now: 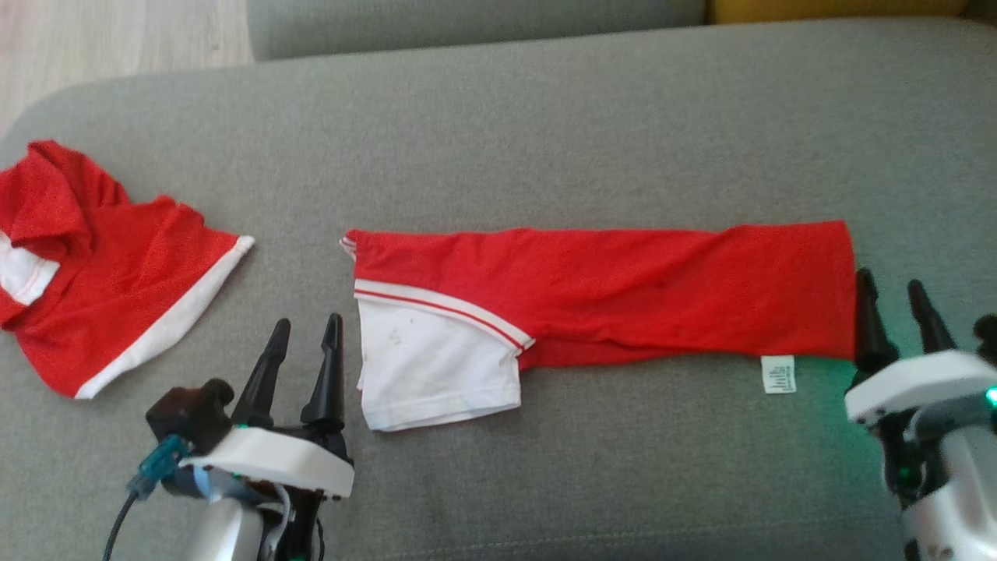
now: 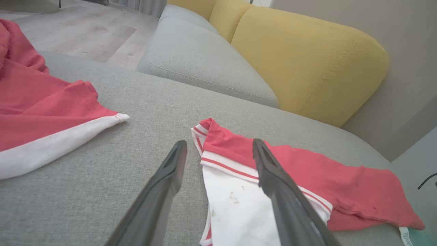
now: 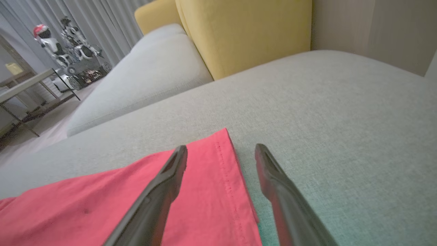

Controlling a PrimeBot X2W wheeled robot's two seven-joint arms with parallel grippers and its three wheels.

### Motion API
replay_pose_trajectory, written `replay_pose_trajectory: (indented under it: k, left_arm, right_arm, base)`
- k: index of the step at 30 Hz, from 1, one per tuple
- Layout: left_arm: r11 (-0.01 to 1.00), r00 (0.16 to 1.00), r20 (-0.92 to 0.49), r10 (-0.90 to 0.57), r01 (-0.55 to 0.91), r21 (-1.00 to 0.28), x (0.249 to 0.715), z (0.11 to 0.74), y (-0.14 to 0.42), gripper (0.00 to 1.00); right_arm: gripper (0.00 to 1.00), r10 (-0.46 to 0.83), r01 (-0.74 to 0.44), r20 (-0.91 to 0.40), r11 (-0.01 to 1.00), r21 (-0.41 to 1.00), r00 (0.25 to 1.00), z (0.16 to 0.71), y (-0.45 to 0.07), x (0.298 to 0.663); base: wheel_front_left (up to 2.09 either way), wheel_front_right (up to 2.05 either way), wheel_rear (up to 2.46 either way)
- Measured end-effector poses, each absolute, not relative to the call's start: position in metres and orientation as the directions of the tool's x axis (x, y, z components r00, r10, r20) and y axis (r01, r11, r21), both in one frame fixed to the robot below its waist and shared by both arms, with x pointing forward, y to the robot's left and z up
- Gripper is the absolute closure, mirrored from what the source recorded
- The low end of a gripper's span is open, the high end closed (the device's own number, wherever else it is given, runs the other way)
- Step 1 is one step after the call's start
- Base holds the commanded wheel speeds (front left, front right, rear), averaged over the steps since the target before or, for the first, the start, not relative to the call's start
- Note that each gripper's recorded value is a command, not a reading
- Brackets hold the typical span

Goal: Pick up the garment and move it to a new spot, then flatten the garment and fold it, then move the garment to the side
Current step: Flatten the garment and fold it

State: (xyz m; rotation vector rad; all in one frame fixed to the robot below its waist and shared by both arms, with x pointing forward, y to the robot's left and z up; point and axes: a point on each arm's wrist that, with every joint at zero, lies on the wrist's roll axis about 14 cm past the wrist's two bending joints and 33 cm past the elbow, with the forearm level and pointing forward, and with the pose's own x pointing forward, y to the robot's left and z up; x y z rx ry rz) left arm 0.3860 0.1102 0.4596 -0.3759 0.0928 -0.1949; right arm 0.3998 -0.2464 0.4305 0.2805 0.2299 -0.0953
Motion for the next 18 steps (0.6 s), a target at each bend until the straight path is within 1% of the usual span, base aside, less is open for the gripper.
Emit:
replay_pose_trajectory:
  k: [4,9,14,18]
  left_arm:
    - [0.912,0.975,-0.079,-0.207,0.164,-0.375,0.391,0.45,0.111,0.0]
    - [0.913,0.975,-0.094,-0.201,0.152,-0.378,0.399,0.443,0.114,0.0]
    - [0.914,0.976,-0.099,-0.193,0.143,-0.379,0.404,0.44,0.117,0.0]
    - [0.914,0.976,-0.101,-0.191,0.14,-0.38,0.405,0.439,0.118,0.0]
  right_arm:
    - [0.0,-0.083,0.178,-0.334,0.948,0.265,0.939,0.411,-0.256,0.411]
    - [0.0,-0.084,0.236,-0.465,0.931,0.28,0.881,0.384,-0.259,0.42]
    - [0.0,-0.037,0.235,-0.551,0.927,0.293,0.834,0.365,-0.245,0.424]
    - [0.0,-0.019,0.229,-0.578,0.928,0.294,0.816,0.36,-0.24,0.425]
  base:
    - [0.0,0.0,0.0]
    - [0.0,0.0,0.0]
    - [0.0,0.0,0.0]
    - [0.0,0.0,0.0]
